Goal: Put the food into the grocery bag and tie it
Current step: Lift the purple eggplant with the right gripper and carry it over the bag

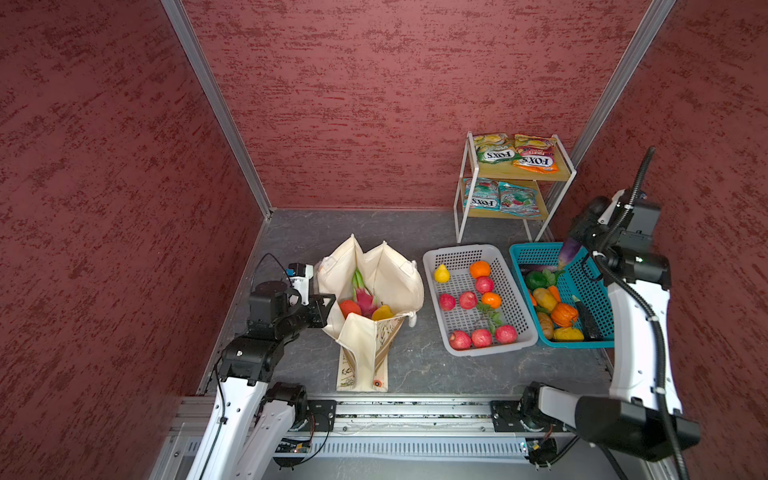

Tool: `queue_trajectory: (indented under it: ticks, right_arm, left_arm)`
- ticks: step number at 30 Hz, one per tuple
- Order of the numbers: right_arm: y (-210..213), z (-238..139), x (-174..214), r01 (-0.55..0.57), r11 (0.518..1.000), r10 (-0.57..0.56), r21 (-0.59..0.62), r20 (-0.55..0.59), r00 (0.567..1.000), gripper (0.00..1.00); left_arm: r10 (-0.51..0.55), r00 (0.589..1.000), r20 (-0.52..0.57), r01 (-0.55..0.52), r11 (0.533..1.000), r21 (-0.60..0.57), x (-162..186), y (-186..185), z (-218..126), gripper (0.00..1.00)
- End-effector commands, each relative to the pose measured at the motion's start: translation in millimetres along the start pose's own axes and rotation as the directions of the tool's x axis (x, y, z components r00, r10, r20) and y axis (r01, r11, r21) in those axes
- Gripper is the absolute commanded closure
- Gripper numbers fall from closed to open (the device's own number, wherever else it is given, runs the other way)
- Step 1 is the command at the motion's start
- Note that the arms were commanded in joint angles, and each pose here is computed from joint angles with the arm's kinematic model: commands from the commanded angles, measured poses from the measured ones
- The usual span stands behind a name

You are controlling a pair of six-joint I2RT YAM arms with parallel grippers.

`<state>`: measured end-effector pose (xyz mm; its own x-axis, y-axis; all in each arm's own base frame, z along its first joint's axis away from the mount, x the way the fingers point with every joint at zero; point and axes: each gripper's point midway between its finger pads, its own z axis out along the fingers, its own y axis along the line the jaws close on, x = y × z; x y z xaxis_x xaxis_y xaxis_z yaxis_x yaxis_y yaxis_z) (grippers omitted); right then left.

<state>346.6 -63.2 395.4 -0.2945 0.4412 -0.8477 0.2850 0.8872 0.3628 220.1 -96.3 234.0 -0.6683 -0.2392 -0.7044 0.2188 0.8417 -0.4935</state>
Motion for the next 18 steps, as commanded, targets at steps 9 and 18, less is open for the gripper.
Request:
queue_trajectory:
  ticks: [9,18]
  right_arm:
    - [147.5,-66.6,61.4,0.014,0.833,-0.052,-0.553,-0.053,0.997,0.71]
    - [221.8,-111.3,103.4,0.066,0.682,-0.15,-0.729,-0.051,0.987,0.71]
  left_arm:
    - [0.015,1.0,0.01,-0.015,1.0,0.011,1.1,-2.5,-0.9,0.85]
    - [0.001,1.0,0.002,-0.001,1.0,-0.012,0.4,3.5,2.1,0.85]
